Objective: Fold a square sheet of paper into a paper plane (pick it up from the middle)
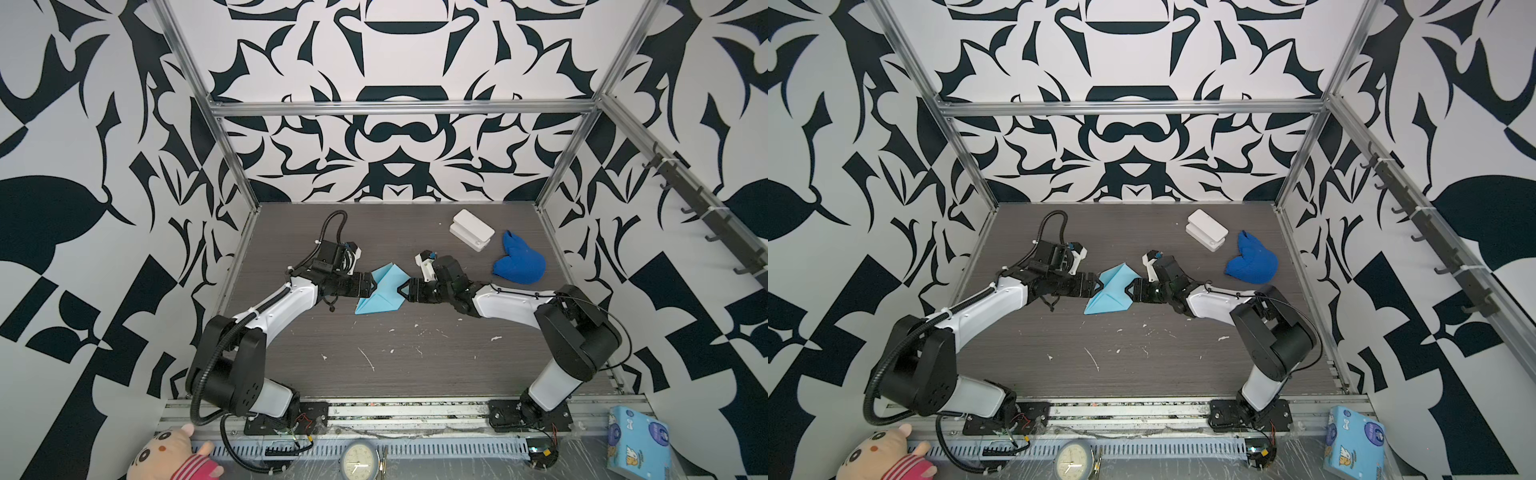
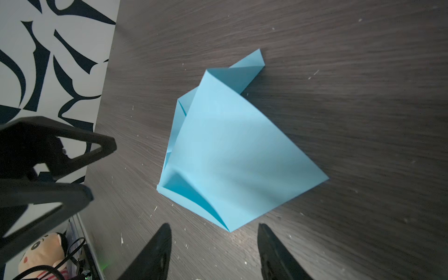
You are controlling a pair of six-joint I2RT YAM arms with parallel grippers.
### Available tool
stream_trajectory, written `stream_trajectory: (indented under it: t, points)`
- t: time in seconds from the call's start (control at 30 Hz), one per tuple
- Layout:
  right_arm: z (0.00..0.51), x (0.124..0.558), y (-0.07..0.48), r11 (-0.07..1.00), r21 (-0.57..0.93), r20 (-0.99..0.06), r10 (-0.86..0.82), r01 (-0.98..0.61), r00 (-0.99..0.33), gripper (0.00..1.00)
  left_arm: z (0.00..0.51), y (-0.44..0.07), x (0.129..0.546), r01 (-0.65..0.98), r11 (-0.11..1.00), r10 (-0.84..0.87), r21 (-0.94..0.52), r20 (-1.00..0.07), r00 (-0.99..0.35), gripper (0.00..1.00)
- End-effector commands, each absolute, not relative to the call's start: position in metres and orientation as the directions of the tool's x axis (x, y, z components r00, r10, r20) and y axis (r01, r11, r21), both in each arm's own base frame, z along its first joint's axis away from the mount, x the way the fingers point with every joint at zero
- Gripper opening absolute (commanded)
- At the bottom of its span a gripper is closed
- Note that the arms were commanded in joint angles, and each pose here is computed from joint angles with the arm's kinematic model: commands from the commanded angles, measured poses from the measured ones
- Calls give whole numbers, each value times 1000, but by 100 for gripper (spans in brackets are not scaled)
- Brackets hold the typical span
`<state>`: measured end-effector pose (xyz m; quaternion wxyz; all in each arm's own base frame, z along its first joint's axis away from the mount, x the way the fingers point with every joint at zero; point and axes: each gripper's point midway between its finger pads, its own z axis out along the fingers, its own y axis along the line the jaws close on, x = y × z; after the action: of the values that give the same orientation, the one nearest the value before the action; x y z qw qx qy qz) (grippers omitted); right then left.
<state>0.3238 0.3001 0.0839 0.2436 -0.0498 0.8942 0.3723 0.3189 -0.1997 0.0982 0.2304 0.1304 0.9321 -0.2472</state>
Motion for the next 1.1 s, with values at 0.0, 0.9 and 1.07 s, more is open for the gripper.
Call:
stream_trajectory:
  t: [0.0,0.9,1.07]
  points:
    - [113,339,300,705,648,-529,144,-289,-836,59,88,-218,321,484,792,244,-372,-533,-810,79]
    - [116,339,281,715,650,-527,182,-255,-830,54,47,-244,324,567,739,415,-363,-417,-809,33]
    - [114,336,273,715,656,-519,193,-243,-833,53,60,-260,324,553,697,365,-457,-439,-821,19]
